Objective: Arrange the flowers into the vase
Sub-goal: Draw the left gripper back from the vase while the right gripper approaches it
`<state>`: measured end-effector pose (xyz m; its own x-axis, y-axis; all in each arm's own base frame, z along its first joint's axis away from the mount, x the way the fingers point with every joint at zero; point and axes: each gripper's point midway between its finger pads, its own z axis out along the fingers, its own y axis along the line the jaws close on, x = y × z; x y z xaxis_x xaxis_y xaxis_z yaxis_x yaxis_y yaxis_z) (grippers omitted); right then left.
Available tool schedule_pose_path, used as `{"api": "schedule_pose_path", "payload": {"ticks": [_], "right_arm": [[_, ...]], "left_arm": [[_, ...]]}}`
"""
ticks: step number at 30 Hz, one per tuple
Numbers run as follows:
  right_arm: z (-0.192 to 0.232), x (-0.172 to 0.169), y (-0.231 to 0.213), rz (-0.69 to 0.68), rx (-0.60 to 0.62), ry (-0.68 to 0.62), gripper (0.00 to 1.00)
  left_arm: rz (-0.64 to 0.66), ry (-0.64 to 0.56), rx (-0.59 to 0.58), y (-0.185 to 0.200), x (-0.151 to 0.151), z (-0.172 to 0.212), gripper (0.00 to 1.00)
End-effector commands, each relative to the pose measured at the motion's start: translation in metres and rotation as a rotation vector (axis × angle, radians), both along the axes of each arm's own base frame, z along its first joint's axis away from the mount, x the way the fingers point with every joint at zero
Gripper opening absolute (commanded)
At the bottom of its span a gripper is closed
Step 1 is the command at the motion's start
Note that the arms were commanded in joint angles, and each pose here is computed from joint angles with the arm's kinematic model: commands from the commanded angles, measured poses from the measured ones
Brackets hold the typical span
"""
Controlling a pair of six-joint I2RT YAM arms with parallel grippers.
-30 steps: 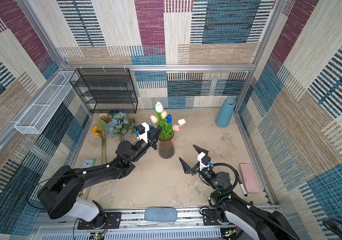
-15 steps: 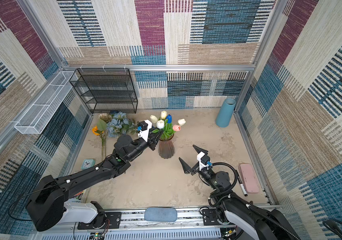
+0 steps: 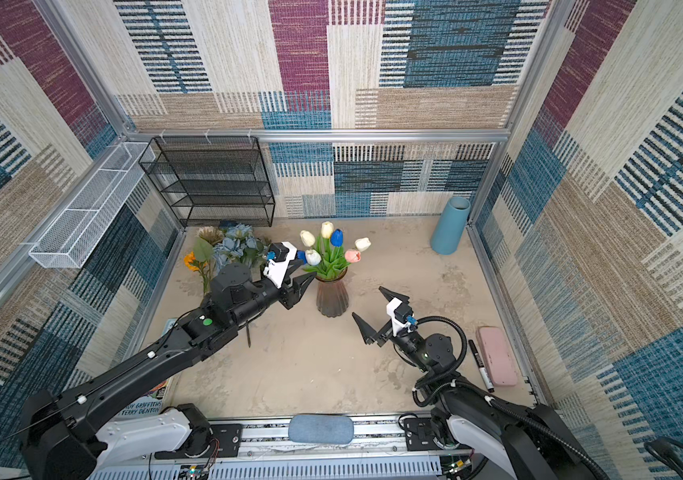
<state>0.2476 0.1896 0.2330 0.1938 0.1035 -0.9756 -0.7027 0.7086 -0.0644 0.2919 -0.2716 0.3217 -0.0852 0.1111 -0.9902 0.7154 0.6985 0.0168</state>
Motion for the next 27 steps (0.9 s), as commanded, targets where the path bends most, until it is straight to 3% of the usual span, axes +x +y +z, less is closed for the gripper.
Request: {"api": "schedule_pose_path", "payload": {"ticks": [1,7,14,20,27], "right_arm": [[-0.003,0.007,0.013,0.048,-0.021,0.034,1.00],[-0.005,0.039,0.028,0.043,-0.028,0.110,1.00],[-0.019,0.066,0.045,0.056,-0.037,0.140,1.00],[-0.037,0.086,0.064,0.093,-0.094,0.123,1.00],[-0.042,0.103,0.083,0.148,-0.075,0.095,1.00]], "left_arm": [[-0.001,-0.097,0.002,0.012,-0.013,0.018,0.63],[0.045,-0.202,-0.036,0.041,-0.033,0.012,0.71],[0.160,-0.227,-0.090,0.071,-0.038,-0.038,1.00],[0.186,-0.160,-0.061,0.077,-0.036,-0.077,1.00],[0.205,-0.156,-0.072,0.080,-0.031,-0.087,1.00]]}}
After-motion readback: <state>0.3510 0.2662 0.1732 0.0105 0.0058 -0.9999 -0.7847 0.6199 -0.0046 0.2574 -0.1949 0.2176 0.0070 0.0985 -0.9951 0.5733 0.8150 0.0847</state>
